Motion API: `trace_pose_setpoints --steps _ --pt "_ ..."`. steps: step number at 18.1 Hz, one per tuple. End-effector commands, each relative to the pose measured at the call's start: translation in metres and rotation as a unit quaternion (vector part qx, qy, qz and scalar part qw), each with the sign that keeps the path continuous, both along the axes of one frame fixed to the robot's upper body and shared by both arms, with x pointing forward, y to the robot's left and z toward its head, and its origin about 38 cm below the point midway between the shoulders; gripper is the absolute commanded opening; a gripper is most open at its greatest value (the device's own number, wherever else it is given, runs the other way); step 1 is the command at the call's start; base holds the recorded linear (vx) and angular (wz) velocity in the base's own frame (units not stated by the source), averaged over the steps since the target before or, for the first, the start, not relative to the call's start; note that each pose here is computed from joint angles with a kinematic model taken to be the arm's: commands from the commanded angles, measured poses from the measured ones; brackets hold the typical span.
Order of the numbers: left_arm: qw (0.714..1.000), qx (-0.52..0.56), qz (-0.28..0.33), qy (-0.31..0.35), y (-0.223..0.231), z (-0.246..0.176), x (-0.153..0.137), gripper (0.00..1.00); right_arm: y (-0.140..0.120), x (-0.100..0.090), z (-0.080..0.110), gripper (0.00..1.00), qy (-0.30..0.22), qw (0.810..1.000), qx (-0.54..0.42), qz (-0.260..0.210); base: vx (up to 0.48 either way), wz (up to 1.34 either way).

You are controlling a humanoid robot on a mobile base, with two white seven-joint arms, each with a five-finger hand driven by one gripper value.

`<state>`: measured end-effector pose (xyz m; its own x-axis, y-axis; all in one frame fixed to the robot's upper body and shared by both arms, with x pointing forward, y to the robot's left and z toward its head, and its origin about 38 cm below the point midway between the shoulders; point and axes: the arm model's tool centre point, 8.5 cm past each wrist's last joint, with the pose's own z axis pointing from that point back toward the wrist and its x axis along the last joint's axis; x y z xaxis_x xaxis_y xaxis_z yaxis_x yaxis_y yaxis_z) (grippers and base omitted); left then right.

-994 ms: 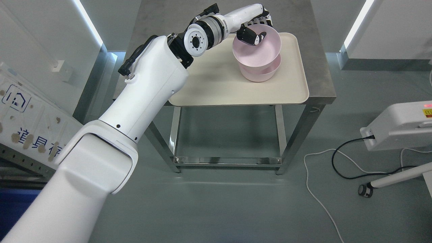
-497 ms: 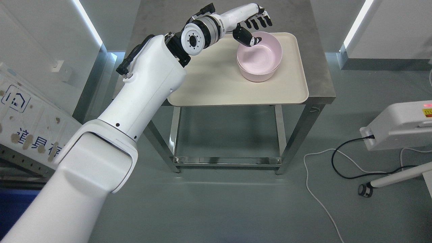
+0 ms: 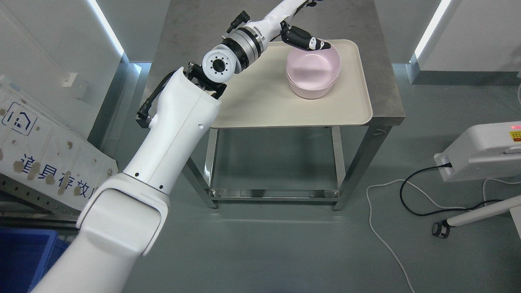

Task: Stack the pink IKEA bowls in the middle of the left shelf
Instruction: 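Lower the held bowl into the other pink bowl with the left hand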

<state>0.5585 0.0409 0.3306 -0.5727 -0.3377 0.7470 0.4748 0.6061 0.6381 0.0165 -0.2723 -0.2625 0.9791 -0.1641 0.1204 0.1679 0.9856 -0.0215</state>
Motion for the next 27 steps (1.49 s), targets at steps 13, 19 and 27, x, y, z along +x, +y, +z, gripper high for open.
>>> trace_pose_setpoints --steps 13,19,27 --pt "0.963 0.227 0.101 -0.101 0.018 -0.071 -0.031 0.92 -0.011 0.0 0.001 1.0 0.0 1.0 -0.009 0.001 0.0 0.0" --pt "0.956 0.269 0.094 -0.066 0.018 -0.074 -0.026 0.75 -0.011 0.0 0.001 1.0 0.0 1.0 -0.009 0.001 0.0 0.0" --pt "0.961 0.247 0.077 -0.097 0.023 -0.061 -0.027 0.45 -0.011 0.0 0.001 1.0 0.0 1.0 -0.009 0.001 0.0 0.0"
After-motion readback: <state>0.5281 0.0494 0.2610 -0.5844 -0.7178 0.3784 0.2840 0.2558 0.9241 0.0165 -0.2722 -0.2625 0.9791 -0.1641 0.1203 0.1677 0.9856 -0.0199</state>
